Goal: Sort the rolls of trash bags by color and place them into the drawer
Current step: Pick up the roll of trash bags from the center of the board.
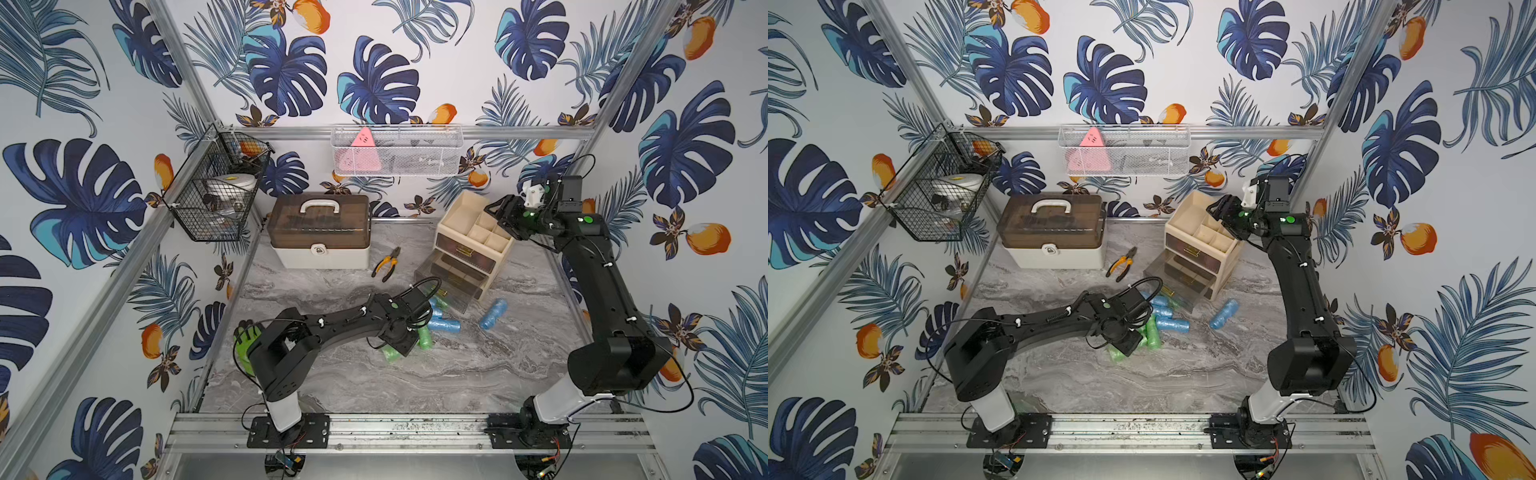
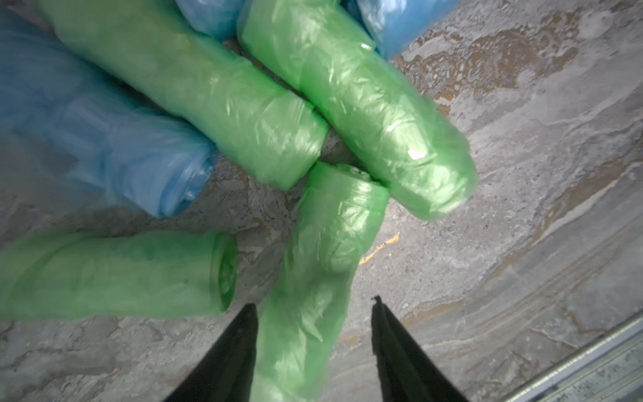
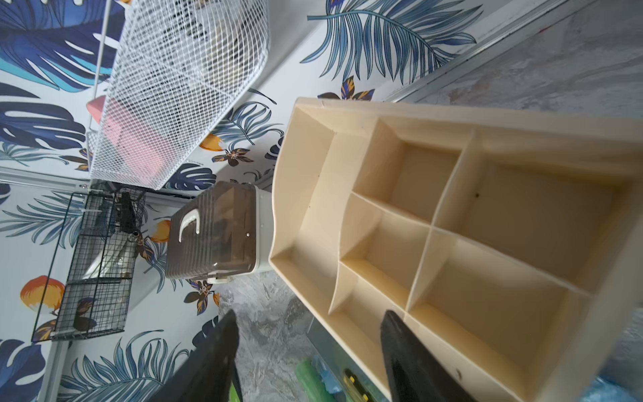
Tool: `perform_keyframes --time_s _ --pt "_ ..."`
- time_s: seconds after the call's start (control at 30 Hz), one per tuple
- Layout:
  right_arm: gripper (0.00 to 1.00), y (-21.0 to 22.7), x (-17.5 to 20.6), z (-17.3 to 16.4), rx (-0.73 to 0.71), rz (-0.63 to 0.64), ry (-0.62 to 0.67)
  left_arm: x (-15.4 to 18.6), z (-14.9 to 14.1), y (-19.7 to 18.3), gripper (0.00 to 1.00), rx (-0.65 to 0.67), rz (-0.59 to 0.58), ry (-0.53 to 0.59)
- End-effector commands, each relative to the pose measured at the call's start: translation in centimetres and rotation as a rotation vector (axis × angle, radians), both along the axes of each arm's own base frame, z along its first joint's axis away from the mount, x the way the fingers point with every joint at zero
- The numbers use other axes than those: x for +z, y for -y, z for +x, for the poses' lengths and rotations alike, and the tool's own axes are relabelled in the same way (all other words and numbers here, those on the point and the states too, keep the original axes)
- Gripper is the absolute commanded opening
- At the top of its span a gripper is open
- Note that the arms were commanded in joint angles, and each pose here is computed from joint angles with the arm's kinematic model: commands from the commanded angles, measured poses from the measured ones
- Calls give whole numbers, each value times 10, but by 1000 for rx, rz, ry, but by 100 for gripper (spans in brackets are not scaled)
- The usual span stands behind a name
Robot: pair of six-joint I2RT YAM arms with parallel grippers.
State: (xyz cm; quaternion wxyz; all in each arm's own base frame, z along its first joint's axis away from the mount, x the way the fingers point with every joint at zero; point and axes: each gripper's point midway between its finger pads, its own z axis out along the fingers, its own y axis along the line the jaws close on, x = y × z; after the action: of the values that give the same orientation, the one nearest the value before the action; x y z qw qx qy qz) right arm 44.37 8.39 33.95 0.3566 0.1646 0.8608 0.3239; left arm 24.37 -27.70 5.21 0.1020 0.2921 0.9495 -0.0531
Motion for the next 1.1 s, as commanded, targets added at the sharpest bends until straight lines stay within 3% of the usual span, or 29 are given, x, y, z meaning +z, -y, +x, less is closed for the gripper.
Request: perform_keyframes --time_s 0.0,0.47,0.67,0.9,1.07 --pt "68 -2 1 -14 30 -14 19 -3 5 4 56 -31 2 15" --pt "70 -6 -13 -48 71 -9 21 -27 -4 4 44 -33 9 -38" --pt "69 -6 -12 -49 72 -10 26 -25 -9 1 24 -30 -6 -49" --pt "69 -10 -25 -45 88 2 -23 9 -28 3 16 -26 -121 -73" --pt "69 -14 -21 -47 114 16 24 42 -36 10 15 -44 -201 -80"
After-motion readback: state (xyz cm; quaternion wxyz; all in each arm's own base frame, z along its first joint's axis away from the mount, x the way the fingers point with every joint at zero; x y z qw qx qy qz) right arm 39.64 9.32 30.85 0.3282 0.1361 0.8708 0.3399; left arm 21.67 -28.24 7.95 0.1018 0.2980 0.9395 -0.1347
